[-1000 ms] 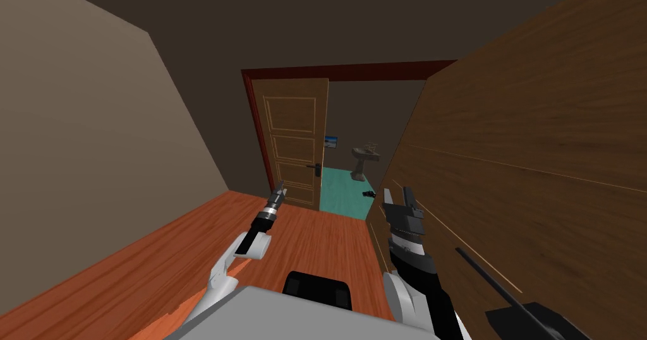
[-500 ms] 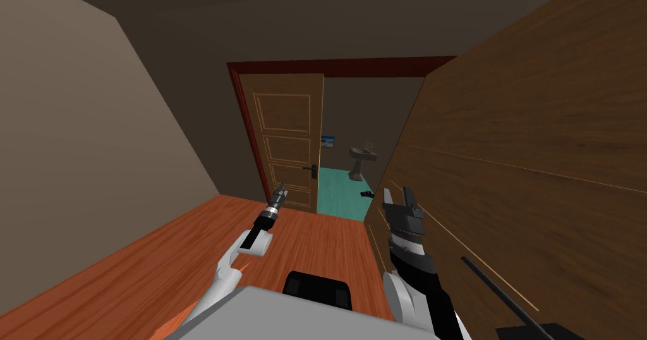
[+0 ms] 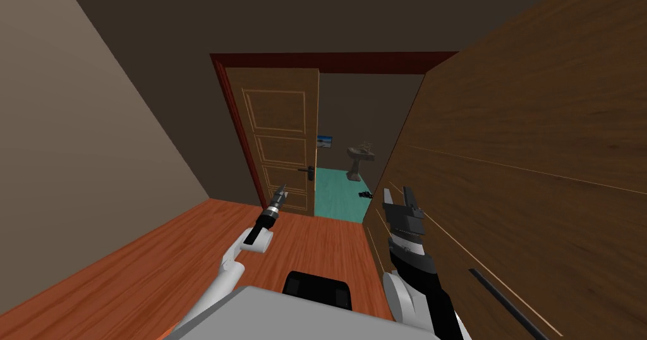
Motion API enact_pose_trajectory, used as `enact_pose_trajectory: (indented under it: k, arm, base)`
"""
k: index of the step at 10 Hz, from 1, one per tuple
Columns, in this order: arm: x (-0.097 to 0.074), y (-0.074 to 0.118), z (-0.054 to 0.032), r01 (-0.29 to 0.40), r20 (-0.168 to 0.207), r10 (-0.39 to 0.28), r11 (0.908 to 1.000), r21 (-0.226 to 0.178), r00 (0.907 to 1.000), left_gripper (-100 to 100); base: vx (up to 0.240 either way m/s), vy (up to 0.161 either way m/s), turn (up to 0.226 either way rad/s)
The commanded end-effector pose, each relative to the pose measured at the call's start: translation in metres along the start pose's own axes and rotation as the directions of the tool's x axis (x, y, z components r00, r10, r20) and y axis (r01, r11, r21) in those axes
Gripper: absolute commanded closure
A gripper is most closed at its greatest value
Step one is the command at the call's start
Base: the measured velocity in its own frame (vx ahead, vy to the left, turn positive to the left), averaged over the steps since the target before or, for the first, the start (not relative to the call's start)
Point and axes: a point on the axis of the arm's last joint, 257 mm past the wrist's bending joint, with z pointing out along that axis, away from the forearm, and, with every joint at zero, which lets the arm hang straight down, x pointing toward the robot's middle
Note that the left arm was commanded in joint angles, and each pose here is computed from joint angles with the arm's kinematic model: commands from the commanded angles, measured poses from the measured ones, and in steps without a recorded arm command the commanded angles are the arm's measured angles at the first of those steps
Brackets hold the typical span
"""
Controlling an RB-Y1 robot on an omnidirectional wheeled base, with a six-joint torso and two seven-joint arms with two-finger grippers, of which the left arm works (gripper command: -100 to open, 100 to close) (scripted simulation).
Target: Pull the door open
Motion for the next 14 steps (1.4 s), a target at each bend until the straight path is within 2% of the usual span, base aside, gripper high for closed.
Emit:
enact_pose_trajectory:
  k: [1, 9, 14]
  arm:
    - [-0.003, 0.009, 0.0028, 0.006, 0.002, -0.006, 0.9998, -0.021, 1.0000, -100]
    - [-0.018, 0.051, 0.0135, 0.029, 0.020, -0.027, 0.9933, -0.112, 0.9994, -100]
    - [-0.032, 0.078, 0.0194, 0.048, 0.040, -0.041, 0.9834, -0.175, 0.9983, -100]
  base:
    - [0.097, -0.026, -0.059]
    - [0.118, -0.007, -0.056]
    - [0.151, 0.001, -0.064]
